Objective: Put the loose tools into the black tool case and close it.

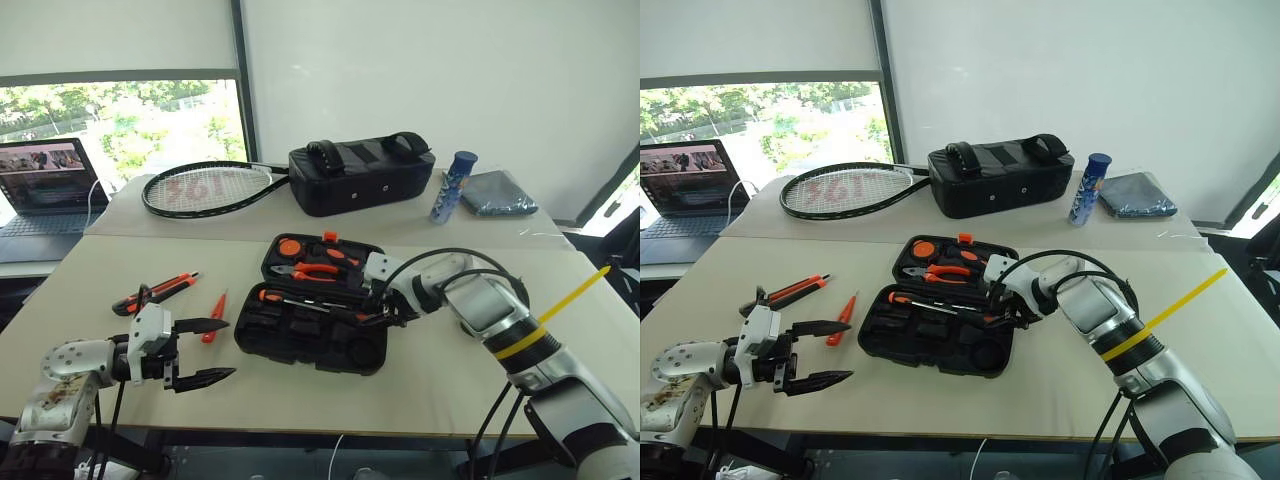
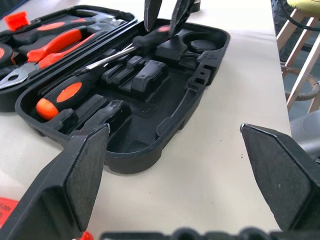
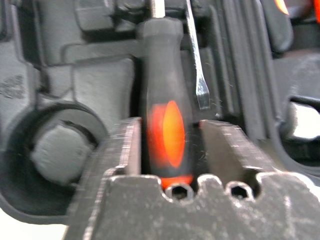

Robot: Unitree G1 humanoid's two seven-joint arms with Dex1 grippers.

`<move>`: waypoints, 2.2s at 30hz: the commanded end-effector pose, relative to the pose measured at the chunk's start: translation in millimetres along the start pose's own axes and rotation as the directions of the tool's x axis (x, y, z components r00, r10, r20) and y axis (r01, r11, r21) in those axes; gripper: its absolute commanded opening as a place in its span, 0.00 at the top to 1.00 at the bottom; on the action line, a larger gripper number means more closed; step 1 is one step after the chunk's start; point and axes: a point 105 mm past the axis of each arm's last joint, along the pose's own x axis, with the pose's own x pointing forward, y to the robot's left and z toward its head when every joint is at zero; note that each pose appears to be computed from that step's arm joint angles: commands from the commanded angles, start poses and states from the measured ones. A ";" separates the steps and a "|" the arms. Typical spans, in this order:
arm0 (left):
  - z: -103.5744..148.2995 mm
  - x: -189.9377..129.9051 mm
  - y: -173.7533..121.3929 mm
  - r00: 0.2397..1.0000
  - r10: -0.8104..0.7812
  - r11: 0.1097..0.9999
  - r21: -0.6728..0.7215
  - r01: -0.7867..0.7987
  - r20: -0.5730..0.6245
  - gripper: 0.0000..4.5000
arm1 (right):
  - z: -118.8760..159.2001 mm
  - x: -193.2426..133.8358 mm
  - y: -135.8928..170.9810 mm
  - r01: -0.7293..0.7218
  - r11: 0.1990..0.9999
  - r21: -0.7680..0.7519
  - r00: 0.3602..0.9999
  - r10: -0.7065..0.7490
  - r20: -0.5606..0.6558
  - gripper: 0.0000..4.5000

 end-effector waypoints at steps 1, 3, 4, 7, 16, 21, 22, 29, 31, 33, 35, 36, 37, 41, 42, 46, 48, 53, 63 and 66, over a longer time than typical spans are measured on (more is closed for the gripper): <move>11.5 -3.0 6.2 1.000 0.012 0.998 0.059 -0.013 0.013 0.00 | 27.6 -24.9 2.0 -0.042 0.997 -0.069 0.991 0.051 0.124 0.19; 12.1 -1.0 7.2 1.000 0.012 0.998 0.061 -0.013 0.017 0.00 | 32.3 -33.7 3.9 -0.062 0.995 -0.079 0.986 0.073 0.149 0.19; 12.3 -0.2 7.2 1.000 0.011 0.998 0.061 -0.012 0.018 0.00 | 34.4 -35.6 5.2 -0.068 0.993 -0.092 0.983 0.082 0.163 0.19; 13.6 4.0 8.0 1.000 0.010 0.998 0.063 -0.011 0.025 0.00 | 45.4 -37.8 8.1 -0.057 0.989 -0.139 0.961 0.092 0.260 0.19; 20.0 11.5 6.7 0.999 -0.002 0.998 0.062 0.000 0.032 0.00 | 36.3 -5.5 12.1 0.038 0.987 -0.156 0.948 0.013 0.317 0.69; 24.3 13.2 8.1 1.000 -0.006 0.998 0.065 0.004 0.030 0.00 | 31.2 7.8 13.5 0.054 0.988 -0.144 0.953 -0.008 0.302 0.99; 24.7 12.8 8.5 1.000 -0.006 0.998 0.065 0.004 0.030 0.00 | 30.3 8.7 11.8 0.061 0.989 -0.136 0.954 -0.017 0.301 0.99; 24.0 7.9 9.9 1.000 -0.004 0.998 0.064 0.003 0.026 0.00 | 18.1 17.2 6.1 0.076 0.991 -0.113 0.964 -0.045 0.261 0.99; 24.0 8.7 9.4 1.000 -0.005 0.998 0.065 0.003 0.026 0.00 | 15.4 21.1 5.9 0.073 0.991 -0.112 0.969 -0.044 0.245 0.99; 24.5 10.7 9.1 1.000 -0.006 0.998 0.067 0.004 0.026 0.00 | 11.9 25.3 6.6 0.063 0.993 -0.100 0.973 -0.039 0.229 0.99; 25.3 13.2 9.1 1.000 -0.005 0.998 0.069 0.003 0.026 0.00 | 8.0 30.4 5.6 0.067 0.992 -0.102 0.977 -0.044 0.208 0.99; 25.5 14.2 9.1 1.000 -0.005 0.998 0.069 0.003 0.026 0.00 | 6.7 32.4 5.2 0.068 0.993 -0.101 0.978 -0.046 0.202 0.99; 25.7 14.9 9.0 1.000 -0.005 0.998 0.070 0.003 0.026 0.00 | 5.7 34.8 6.2 0.059 0.993 -0.099 0.980 -0.039 0.195 0.99; 24.9 13.9 9.7 1.000 0.000 0.998 0.069 -0.002 0.023 0.00 | 5.0 48.1 15.5 0.030 0.994 -0.107 0.985 -0.011 0.172 0.99; 24.5 13.2 9.9 1.000 0.002 0.998 0.069 -0.004 0.022 0.00 | 5.4 51.3 17.4 0.029 0.994 -0.109 0.986 -0.010 0.169 0.99; 22.3 8.6 11.1 1.000 0.013 0.998 0.065 -0.014 0.017 0.00 | 3.9 60.9 22.7 0.036 0.994 -0.103 0.988 -0.020 0.155 0.99; 21.5 7.3 11.8 1.000 0.022 0.998 0.063 -0.023 0.016 0.00 | 1.1 62.5 21.0 0.062 0.990 -0.124 0.988 -0.043 0.147 0.99; 23.3 5.7 13.7 0.998 0.061 0.996 0.057 -0.062 0.028 0.00 | 22.8 35.3 5.8 0.153 0.981 -0.122 0.936 -0.104 0.336 0.99; 13.8 -42.8 17.6 0.958 0.286 0.958 -0.005 -0.286 -0.007 0.00 | 7.7 -69.5 19.5 0.234 0.971 -0.043 0.728 -0.146 0.669 0.43; 3.1 -74.7 21.7 0.902 0.430 0.902 -0.028 -0.432 -0.045 0.00 | -5.7 -88.8 43.1 0.226 0.972 -0.065 0.643 -0.099 0.759 0.24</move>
